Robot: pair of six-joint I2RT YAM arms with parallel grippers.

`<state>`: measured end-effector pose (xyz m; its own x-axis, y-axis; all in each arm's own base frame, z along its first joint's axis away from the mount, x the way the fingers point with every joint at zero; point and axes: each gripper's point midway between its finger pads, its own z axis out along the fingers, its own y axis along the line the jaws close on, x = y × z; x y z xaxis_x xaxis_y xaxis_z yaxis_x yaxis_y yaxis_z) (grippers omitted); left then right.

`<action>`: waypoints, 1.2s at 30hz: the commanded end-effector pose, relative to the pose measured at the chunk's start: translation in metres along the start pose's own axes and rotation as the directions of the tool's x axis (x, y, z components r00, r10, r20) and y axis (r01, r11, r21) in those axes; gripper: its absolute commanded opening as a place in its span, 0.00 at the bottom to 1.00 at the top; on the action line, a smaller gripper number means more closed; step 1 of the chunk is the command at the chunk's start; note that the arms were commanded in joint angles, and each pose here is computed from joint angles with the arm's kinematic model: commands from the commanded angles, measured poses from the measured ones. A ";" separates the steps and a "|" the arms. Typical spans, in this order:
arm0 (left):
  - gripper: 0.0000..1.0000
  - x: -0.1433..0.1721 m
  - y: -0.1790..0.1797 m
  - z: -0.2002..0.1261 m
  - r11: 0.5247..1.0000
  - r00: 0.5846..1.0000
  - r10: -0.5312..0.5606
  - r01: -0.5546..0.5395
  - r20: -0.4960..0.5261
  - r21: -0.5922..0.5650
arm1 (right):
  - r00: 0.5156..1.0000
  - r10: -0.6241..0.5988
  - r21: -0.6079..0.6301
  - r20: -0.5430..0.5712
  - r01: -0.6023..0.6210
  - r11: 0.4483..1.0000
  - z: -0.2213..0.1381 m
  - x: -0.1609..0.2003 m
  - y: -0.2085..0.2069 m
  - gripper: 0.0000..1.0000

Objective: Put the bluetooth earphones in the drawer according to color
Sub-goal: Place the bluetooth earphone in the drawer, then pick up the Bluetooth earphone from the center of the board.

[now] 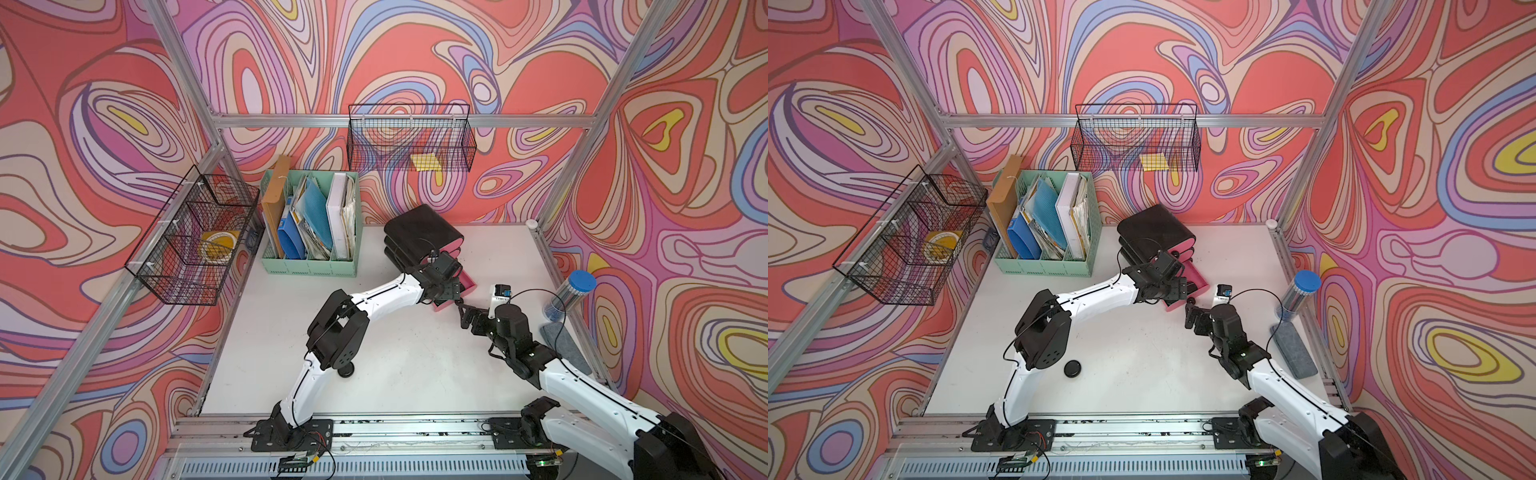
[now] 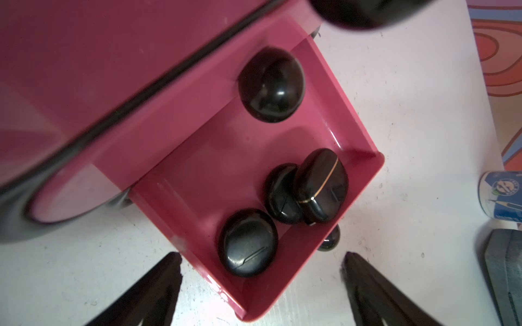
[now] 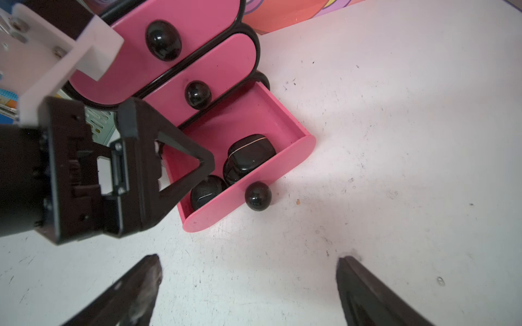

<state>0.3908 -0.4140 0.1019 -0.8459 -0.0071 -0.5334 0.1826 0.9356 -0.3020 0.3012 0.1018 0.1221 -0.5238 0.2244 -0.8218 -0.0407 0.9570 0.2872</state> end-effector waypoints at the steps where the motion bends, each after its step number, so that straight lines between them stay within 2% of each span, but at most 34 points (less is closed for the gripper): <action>1: 0.99 -0.012 -0.015 -0.046 0.998 0.998 0.029 -0.032 0.058 0.048 | 1.000 0.016 -0.030 -0.008 -0.016 0.999 -0.001 0.001 0.006 0.98; 8: 0.99 0.001 0.015 -0.091 0.998 0.994 0.040 -0.044 0.104 0.035 | 1.000 0.008 -0.155 -0.014 -0.010 0.988 -0.003 0.005 0.026 0.98; 15: 0.99 0.029 0.076 -0.106 0.999 0.997 -0.012 0.014 0.071 -0.032 | 1.000 -0.010 -0.328 -0.017 0.004 0.945 -0.003 0.012 0.057 0.98; 20: 0.99 0.045 0.130 -0.113 0.993 0.995 -0.094 0.096 0.044 -0.067 | 0.997 -0.082 -0.428 -0.002 0.074 0.901 -0.004 0.022 0.087 0.98; 27: 0.99 0.054 0.191 -0.132 0.975 0.982 -0.177 0.183 0.060 -0.123 | 0.981 -0.191 -0.528 0.040 0.183 0.830 -0.003 0.045 0.127 0.98; 36: 0.99 0.054 0.233 -0.156 0.955 0.964 -0.249 0.260 0.090 -0.141 | 0.939 -0.328 -0.626 0.106 0.319 0.711 0.003 0.083 0.180 0.98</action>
<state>0.3181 -0.1512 0.1274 -0.8019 -0.2809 -0.5273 -0.1184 0.9398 -0.3206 0.2527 0.2694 0.0859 -0.4960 -0.0765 -0.8649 -0.6539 0.6883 0.3141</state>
